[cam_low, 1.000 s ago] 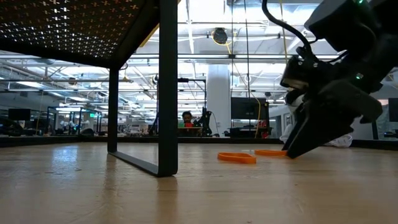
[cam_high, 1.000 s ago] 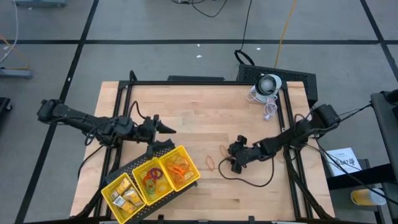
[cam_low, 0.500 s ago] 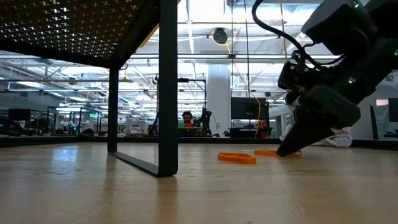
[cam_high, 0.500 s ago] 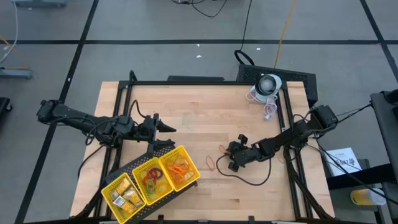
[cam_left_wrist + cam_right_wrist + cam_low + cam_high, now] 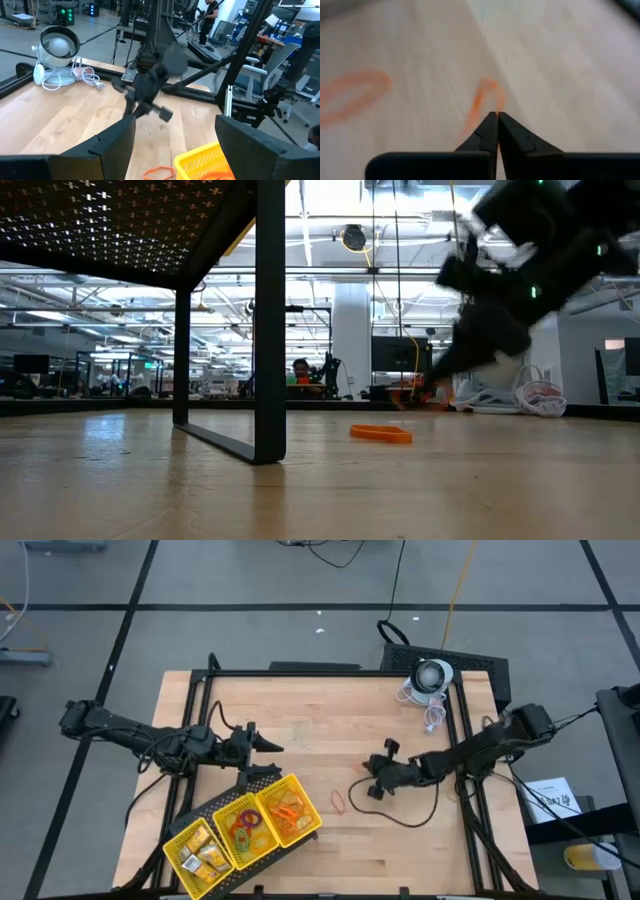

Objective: Pick & Place Office Desk Supplies
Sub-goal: Put the orange rubber band into the right yellow bin on the shelf

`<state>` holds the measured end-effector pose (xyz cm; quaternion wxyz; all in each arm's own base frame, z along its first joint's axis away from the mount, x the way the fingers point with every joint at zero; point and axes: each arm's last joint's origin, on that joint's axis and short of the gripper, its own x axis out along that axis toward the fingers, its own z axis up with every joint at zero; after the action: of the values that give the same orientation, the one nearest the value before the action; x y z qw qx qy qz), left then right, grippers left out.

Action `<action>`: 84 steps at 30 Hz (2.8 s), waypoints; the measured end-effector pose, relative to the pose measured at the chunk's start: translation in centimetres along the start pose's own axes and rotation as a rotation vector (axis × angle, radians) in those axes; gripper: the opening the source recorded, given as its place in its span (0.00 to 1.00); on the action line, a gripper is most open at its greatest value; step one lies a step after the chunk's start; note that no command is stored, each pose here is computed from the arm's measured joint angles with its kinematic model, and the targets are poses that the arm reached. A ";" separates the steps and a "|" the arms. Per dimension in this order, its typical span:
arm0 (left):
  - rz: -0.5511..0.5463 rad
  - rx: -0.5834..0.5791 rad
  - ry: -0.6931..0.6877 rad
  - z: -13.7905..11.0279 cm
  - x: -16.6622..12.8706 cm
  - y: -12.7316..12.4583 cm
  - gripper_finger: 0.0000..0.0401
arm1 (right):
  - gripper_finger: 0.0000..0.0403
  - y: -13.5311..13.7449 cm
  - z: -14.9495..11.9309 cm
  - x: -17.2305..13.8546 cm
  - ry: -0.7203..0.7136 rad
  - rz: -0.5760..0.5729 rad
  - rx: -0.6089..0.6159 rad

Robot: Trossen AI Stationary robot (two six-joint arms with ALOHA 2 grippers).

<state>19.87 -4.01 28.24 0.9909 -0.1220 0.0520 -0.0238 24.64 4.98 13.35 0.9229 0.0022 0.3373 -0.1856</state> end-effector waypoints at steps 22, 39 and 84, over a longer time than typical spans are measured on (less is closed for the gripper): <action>0.061 0.117 -0.211 -1.2 5.7 0.5 0.70 | 0.00 -3.0 9.7 -4.4 -0.846 0.294 -0.033; -0.056 0.165 -0.245 -1.8 11.6 0.9 0.70 | 0.00 -2.2 11.2 -2.6 -0.958 0.341 -0.019; -0.068 0.258 -0.292 -1.6 12.7 0.7 0.70 | 0.00 -0.2 11.7 -4.1 -1.065 0.400 -0.079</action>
<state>32.33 -4.45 25.25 0.9940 0.0022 -0.0997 -0.0456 29.00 4.69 24.93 0.9822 -0.0622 -0.1747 0.0299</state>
